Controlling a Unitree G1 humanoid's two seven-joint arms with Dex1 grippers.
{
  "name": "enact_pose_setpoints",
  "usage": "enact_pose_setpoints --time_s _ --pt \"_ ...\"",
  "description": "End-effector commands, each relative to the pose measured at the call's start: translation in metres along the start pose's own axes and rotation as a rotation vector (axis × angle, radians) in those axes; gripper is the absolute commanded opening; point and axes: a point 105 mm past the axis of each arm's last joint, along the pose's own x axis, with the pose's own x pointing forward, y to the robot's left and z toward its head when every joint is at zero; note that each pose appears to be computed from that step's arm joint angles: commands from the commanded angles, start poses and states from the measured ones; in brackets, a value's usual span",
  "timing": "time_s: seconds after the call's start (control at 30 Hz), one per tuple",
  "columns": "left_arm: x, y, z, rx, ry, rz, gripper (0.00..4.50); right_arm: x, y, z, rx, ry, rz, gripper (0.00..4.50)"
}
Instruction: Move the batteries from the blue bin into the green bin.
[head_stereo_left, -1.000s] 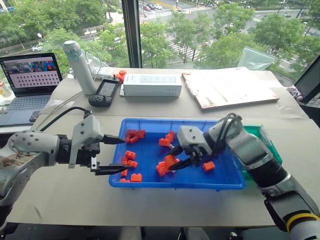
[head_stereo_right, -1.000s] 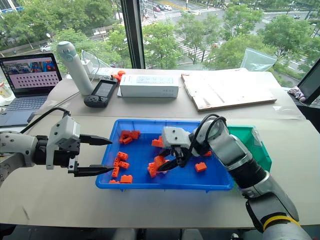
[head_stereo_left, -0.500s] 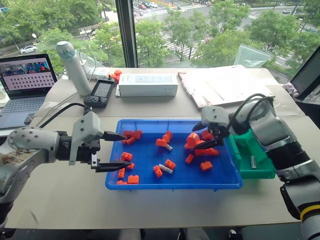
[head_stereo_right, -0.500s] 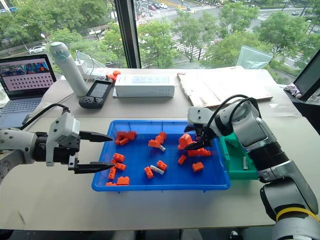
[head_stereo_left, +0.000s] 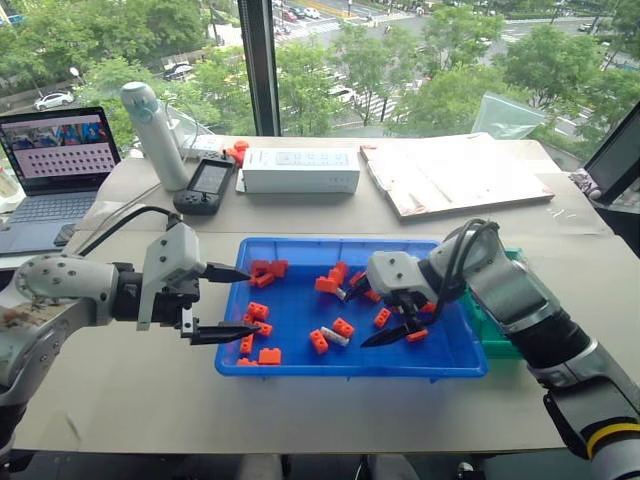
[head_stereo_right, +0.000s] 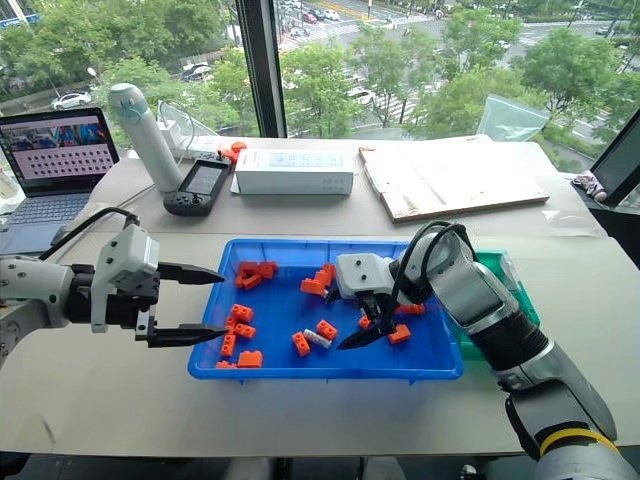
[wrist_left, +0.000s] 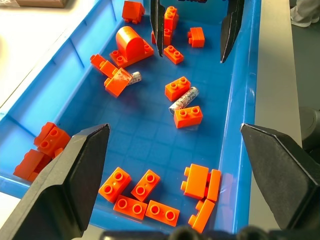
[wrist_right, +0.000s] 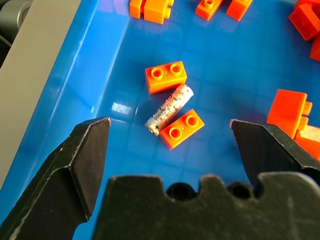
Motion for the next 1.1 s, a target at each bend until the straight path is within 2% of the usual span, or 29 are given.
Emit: enact_pose_setpoints --time_s 0.03,0.37,0.47,0.63,0.77,0.83,1.03,1.1 --pt "-0.002 -0.002 0.006 0.04 -0.002 0.01 4.5 0.007 -0.01 -0.004 -0.043 0.016 -0.011 4.47" --pt "-0.001 -0.006 0.007 0.027 -0.01 0.005 4.5 0.026 -0.013 -0.02 -0.082 0.07 0.051 4.47" --pt "-0.001 -0.007 0.007 0.018 -0.011 0.003 4.5 0.027 -0.012 -0.025 -0.069 0.083 0.053 3.71" --pt "-0.004 -0.005 0.008 0.018 -0.007 0.015 4.5 0.025 -0.011 -0.03 -0.023 0.078 0.05 2.02" --pt "-0.004 -0.004 0.008 0.02 -0.008 0.016 4.5 0.01 -0.016 -0.038 0.037 0.096 0.002 0.59" --pt "-0.003 -0.005 0.008 0.02 -0.011 0.012 4.5 0.001 -0.016 -0.044 0.059 0.117 -0.019 0.03" --pt "-0.001 -0.004 0.008 0.023 -0.014 0.005 4.5 -0.016 -0.021 -0.052 0.088 0.149 -0.08 0.03" --pt "-0.001 -0.003 0.008 0.027 -0.014 0.002 4.5 -0.021 -0.027 -0.042 0.125 0.098 -0.111 0.03"
